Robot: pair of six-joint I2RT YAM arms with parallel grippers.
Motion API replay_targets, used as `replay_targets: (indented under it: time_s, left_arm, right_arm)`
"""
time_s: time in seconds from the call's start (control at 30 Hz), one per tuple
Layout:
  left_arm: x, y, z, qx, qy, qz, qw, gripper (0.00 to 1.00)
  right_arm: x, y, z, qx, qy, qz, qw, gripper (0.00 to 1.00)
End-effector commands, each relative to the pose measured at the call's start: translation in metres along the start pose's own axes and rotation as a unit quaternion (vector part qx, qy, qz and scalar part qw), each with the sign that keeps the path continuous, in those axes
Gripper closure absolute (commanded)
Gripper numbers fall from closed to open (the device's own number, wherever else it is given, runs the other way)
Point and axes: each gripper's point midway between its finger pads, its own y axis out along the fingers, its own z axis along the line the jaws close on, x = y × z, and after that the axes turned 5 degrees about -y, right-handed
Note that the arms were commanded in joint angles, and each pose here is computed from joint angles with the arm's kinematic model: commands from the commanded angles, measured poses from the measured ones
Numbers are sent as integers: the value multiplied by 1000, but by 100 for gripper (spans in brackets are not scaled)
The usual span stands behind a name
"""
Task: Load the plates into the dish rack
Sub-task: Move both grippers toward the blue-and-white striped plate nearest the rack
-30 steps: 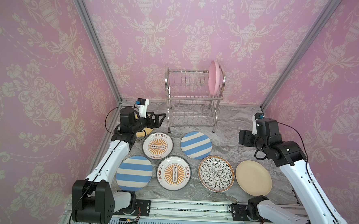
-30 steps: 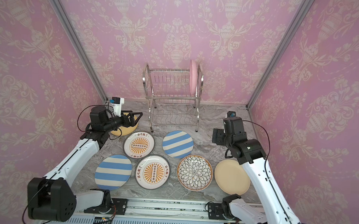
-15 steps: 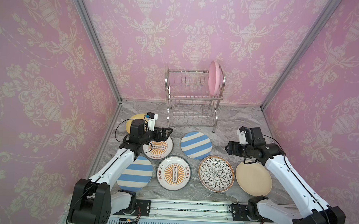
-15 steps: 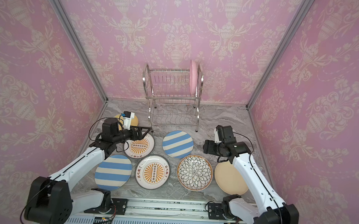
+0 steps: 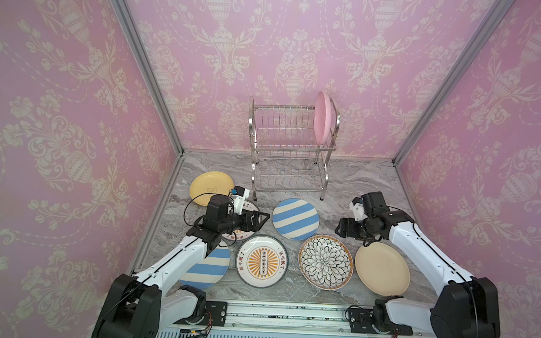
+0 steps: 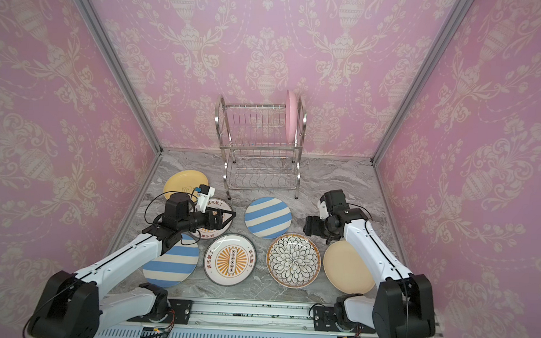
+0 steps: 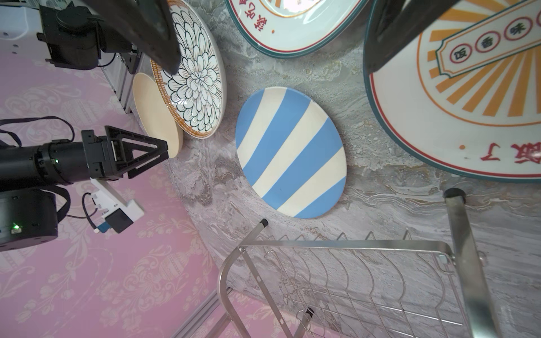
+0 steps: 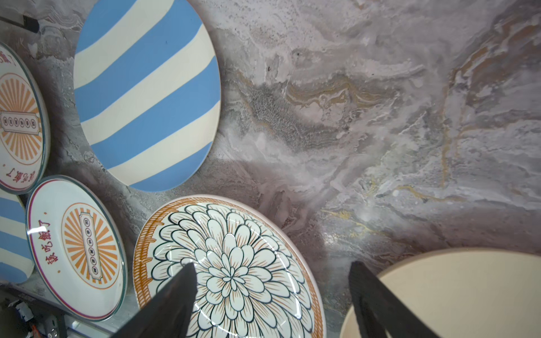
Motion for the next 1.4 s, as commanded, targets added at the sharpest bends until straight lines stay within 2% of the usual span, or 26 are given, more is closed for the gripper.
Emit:
replay_targets:
  time_s: [0.0,0.1,0.23,0.43,0.6,0.97,1.23,1.37]
  left_arm:
    - [-17,3,0,3,-15,23,1000,1]
    - [-24,6,-5,-6,-10,31,999,1]
    - [-42,16,-18,-26,3,60,998,1]
    - [-74,32,-34,-52,16,102,993,1]
    - [-95,44,-43,-59,24,134,989,1]
    - [-126,66,-54,-75,26,170,982,1]
    - [-130,73,-58,-79,26,173,981,1]
    - [-133,78,-61,-87,25,176,980,1]
  right_arm:
    - [-13,5,6,23,-31,52,998,19]
    - [-14,11,-4,-2,-39,63,997,19]
    - [-7,12,-2,1,-52,63,997,19]
    - [-17,21,-2,8,-70,120,990,21]
    - [-18,32,-6,4,-71,142,987,25]
    - [-24,43,-7,0,-74,170,983,29]
    - [-30,51,-17,-17,-78,202,976,33]
    - [-29,51,-15,-12,-84,199,976,35]
